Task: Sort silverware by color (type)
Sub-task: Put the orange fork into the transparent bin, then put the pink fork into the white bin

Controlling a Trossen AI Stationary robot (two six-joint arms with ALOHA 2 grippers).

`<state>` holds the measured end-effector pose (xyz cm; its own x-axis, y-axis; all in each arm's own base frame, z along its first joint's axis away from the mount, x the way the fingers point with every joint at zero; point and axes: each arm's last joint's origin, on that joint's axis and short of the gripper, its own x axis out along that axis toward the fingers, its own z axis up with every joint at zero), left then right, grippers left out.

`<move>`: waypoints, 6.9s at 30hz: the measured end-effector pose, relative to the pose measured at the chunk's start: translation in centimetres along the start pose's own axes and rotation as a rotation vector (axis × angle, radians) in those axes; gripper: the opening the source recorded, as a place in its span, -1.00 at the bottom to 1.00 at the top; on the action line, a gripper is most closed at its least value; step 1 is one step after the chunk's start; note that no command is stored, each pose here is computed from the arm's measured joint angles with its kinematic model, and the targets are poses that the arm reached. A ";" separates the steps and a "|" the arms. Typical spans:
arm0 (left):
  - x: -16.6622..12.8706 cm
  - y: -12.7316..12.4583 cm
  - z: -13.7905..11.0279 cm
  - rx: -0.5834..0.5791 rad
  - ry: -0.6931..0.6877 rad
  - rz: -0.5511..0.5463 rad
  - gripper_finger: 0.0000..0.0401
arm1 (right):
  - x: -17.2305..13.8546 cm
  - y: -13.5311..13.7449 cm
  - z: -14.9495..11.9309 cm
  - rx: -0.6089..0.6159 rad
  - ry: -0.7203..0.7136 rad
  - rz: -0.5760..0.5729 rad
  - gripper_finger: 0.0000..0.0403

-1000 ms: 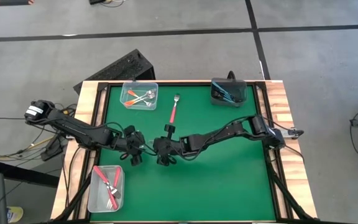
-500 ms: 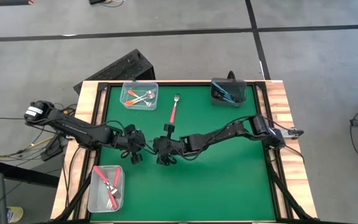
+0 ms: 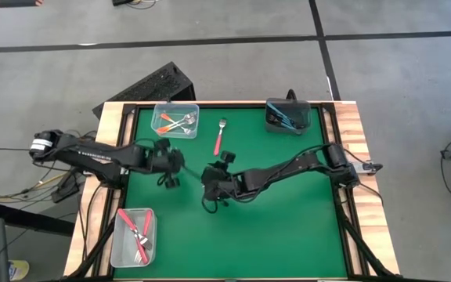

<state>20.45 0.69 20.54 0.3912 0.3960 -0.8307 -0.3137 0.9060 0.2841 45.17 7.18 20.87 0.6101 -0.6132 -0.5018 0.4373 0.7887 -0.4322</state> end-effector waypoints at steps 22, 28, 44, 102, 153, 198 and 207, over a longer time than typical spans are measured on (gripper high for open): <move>4.7 18.1 4.8 0.198 -0.138 0.229 -1.00 | -1.3 1.4 -9.0 0.165 0.110 0.028 -0.15; 8.0 19.8 3.2 0.099 0.011 0.244 -0.88 | -1.2 1.3 -9.2 0.180 0.123 0.015 -0.15; 6.4 17.9 5.7 -0.292 -0.346 -0.114 -0.20 | -0.7 -2.5 -7.9 0.213 0.162 -0.050 -0.15; 14.7 6.0 14.2 -0.452 -0.133 0.018 -0.25 | -9.4 -8.1 -14.1 0.583 0.106 -0.034 -0.15; 17.9 9.8 11.1 -0.426 0.081 0.076 -0.25 | -9.8 -7.7 -14.1 0.564 0.101 -0.012 -0.15; -14.9 -8.7 -1.1 0.594 0.309 -0.569 -0.82 | -10.8 -6.6 -13.9 0.570 0.079 0.073 -0.15; -16.6 -11.0 -3.5 0.723 0.309 -0.643 -0.81 | -10.3 -6.7 -12.8 0.521 0.025 0.129 -0.15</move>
<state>14.40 -16.37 29.56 0.0284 -0.1616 -0.9864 0.5160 0.8476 -0.1240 27.54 7.69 19.36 0.6672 -0.5056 -0.5470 0.6338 0.7711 0.0604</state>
